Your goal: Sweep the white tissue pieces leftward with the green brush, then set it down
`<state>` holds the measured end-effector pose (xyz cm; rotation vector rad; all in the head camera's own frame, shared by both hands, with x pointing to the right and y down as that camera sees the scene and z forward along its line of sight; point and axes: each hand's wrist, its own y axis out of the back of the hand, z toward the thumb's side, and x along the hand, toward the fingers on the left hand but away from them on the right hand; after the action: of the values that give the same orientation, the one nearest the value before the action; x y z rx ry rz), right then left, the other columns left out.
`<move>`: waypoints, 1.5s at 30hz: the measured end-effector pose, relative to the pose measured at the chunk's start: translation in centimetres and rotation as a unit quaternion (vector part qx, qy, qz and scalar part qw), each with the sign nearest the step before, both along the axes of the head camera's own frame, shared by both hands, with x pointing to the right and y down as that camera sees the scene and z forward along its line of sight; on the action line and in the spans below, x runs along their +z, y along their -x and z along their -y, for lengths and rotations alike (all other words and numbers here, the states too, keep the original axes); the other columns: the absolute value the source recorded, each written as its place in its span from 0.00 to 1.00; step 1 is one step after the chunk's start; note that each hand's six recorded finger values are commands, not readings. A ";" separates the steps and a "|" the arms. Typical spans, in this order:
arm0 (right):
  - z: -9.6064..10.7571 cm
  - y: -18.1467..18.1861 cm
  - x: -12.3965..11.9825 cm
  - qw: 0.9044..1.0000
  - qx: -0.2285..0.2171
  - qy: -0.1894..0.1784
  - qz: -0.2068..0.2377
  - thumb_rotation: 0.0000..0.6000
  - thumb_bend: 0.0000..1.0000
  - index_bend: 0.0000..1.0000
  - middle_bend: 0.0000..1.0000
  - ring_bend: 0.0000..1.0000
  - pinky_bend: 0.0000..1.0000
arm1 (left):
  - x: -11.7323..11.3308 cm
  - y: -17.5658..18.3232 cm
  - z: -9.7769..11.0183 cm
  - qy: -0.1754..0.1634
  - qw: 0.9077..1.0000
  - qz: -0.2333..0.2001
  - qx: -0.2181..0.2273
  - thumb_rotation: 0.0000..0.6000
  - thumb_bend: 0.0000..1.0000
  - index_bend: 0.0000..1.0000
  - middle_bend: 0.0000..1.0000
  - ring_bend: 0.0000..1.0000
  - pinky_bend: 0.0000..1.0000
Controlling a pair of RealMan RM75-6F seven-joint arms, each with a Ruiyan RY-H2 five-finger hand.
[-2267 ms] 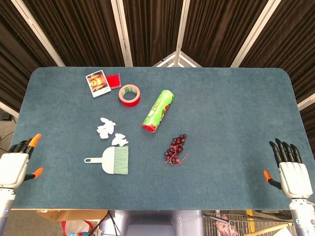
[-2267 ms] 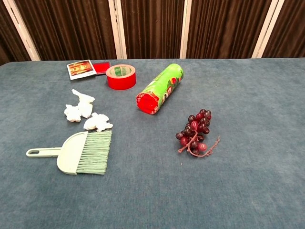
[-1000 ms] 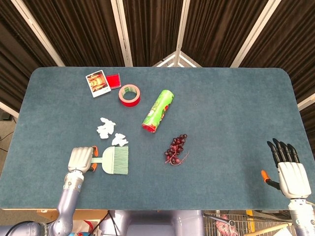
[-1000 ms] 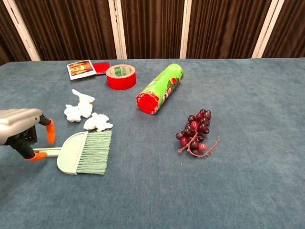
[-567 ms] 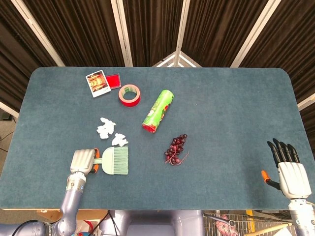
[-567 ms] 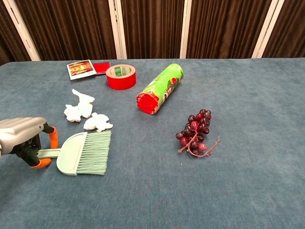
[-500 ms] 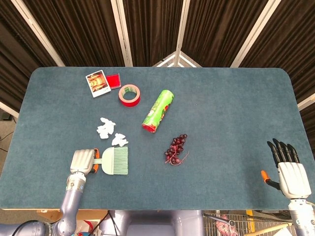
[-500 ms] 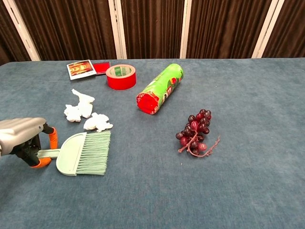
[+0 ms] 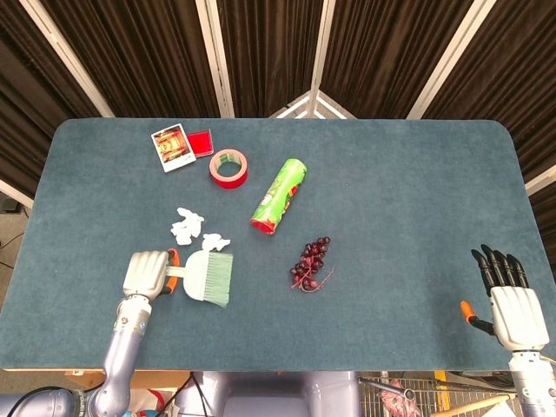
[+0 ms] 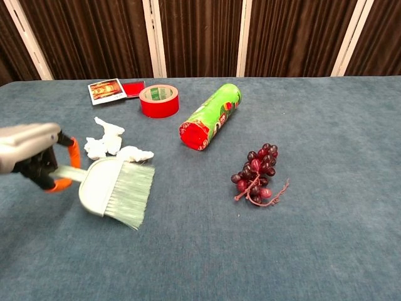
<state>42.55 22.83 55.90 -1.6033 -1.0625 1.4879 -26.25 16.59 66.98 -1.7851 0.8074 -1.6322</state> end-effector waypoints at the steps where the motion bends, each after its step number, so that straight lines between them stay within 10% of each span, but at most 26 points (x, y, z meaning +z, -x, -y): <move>1: 0.0 0.0 0.0 1.000 0.001 0.001 0.001 1.00 0.32 0.00 0.00 0.00 0.00 | -0.5 -0.5 0.5 -0.007 1.000 -0.004 0.003 1.00 0.69 0.76 1.00 1.00 1.00; 10: 0.2 -0.2 0.1 1.000 0.011 0.006 0.008 1.00 0.32 0.00 0.00 0.00 0.00 | -2.8 -5.3 4.8 -0.046 0.998 -0.009 0.044 1.00 0.69 0.76 1.00 1.00 1.00; 28: 0.3 -0.7 0.3 1.000 0.021 0.013 0.015 1.00 0.32 0.00 0.00 0.00 0.00 | 3.1 -7.5 7.4 -0.008 0.994 0.079 0.070 1.00 0.70 0.77 1.00 1.00 1.00; 45: -0.2 -0.3 -0.2 1.000 0.012 0.004 0.010 1.00 0.32 0.00 0.00 0.00 0.00 | -0.7 10.7 10.0 -0.040 0.980 0.193 -0.024 1.00 0.70 0.77 1.00 1.00 1.00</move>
<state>42.86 22.98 55.66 -1.6189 -1.0919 1.4960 -36.91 6.57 66.25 -1.3413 0.7255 -1.8705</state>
